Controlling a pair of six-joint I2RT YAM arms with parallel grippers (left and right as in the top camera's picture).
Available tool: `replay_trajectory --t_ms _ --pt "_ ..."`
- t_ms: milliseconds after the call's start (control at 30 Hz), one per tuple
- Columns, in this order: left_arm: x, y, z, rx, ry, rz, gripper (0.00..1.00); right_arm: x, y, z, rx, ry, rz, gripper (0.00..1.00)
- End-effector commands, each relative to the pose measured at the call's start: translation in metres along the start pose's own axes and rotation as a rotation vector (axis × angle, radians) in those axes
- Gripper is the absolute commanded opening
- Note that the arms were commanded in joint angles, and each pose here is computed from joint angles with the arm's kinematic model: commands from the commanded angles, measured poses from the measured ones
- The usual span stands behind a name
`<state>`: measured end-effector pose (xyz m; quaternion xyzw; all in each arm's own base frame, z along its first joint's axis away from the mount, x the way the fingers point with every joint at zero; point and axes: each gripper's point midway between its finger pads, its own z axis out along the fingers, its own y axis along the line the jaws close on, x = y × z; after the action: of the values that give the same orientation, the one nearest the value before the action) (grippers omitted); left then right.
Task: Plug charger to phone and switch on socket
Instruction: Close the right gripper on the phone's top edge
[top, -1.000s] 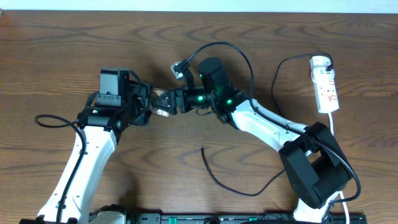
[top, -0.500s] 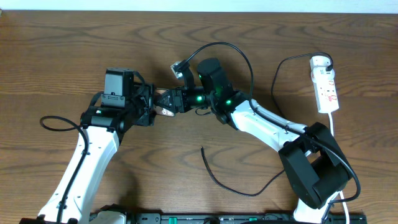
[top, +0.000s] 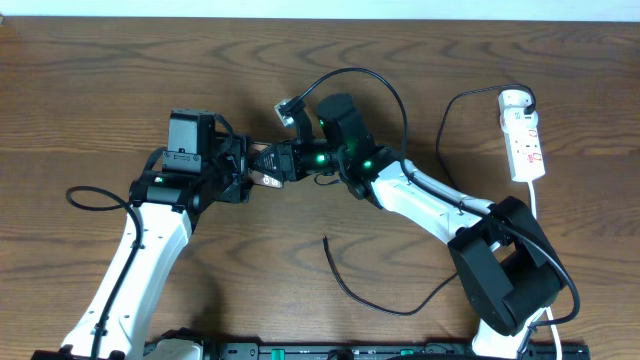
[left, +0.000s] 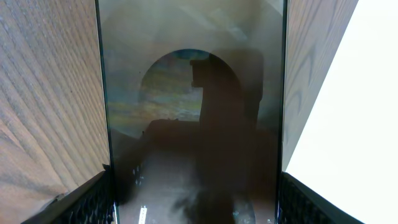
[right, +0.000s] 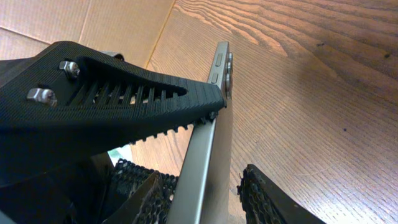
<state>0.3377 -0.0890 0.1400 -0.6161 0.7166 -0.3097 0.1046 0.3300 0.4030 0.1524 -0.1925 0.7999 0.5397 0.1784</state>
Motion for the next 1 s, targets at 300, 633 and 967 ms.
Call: replay_trajectory --t_ms 300,633,967 --pt "0.01 -0.015 -0.009 0.043 0.035 0.014 0.07 -0.001 0.001 0.002 0.024 -0.004 -0.001 0.16" --pt "0.01 -0.015 -0.009 0.043 0.034 0.022 0.57 -0.002 0.0 0.001 0.024 -0.006 -0.001 0.01" --pt "0.012 -0.015 -0.01 0.046 0.05 0.072 0.92 -0.015 -0.014 -0.008 0.062 -0.051 0.004 0.01"
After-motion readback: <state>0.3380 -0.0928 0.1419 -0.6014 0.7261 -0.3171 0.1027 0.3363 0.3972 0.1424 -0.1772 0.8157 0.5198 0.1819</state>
